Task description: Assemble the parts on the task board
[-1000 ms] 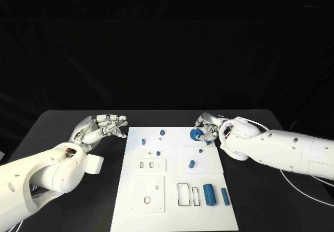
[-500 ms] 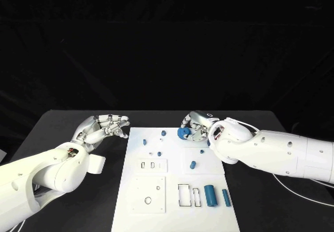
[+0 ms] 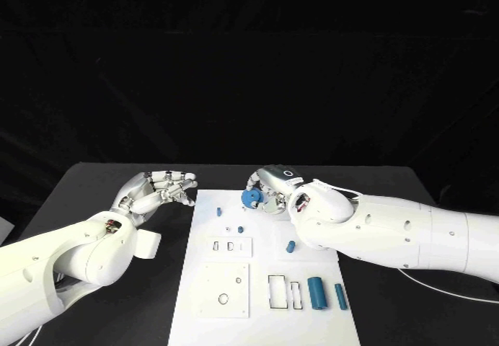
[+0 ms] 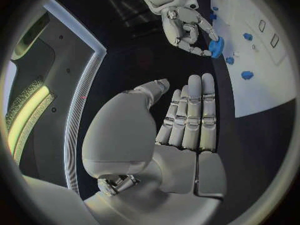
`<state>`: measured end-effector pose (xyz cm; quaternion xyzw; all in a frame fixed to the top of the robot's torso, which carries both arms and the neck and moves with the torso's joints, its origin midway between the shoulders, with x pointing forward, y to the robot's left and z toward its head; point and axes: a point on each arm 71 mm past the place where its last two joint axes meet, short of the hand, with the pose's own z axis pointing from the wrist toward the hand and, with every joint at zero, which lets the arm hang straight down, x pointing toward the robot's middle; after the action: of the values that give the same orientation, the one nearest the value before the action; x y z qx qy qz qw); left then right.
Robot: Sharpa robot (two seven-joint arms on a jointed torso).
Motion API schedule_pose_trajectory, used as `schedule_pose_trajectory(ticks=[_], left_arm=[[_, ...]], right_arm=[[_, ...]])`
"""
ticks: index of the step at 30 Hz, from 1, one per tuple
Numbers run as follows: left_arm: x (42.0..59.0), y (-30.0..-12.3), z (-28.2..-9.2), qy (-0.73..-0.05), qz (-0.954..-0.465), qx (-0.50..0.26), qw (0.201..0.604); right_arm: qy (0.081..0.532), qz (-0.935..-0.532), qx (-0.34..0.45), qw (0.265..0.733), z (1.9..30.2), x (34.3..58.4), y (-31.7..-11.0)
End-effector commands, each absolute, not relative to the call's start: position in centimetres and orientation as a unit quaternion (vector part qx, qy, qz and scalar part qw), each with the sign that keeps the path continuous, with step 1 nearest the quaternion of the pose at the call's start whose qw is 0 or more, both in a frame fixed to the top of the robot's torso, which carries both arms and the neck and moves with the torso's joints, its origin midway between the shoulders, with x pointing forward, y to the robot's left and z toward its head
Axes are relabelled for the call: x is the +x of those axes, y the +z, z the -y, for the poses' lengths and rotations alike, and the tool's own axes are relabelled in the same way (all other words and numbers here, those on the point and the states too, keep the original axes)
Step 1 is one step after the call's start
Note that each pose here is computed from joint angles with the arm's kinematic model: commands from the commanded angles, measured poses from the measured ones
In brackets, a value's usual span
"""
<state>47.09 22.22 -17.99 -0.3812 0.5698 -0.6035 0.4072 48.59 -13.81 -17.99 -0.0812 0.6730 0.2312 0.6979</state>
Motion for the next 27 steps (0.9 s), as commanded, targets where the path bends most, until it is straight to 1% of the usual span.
schedule_pose_trajectory(ticks=[1,12,27], left_arm=[[47.0,-17.8,-21.9,-0.61,-0.57,-0.373,0.405],[47.0,-17.8,-21.6,-0.612,-0.574,-0.359,0.409],[47.1,-17.8,-21.5,-0.612,-0.575,-0.358,0.409]], right_arm=[[0.221,-0.662,-0.101,0.709,13.2,48.7,-18.1],[0.228,-0.671,-0.118,0.695,11.0,48.5,-19.6],[0.214,-0.687,-0.124,0.684,10.7,49.0,-20.9]])
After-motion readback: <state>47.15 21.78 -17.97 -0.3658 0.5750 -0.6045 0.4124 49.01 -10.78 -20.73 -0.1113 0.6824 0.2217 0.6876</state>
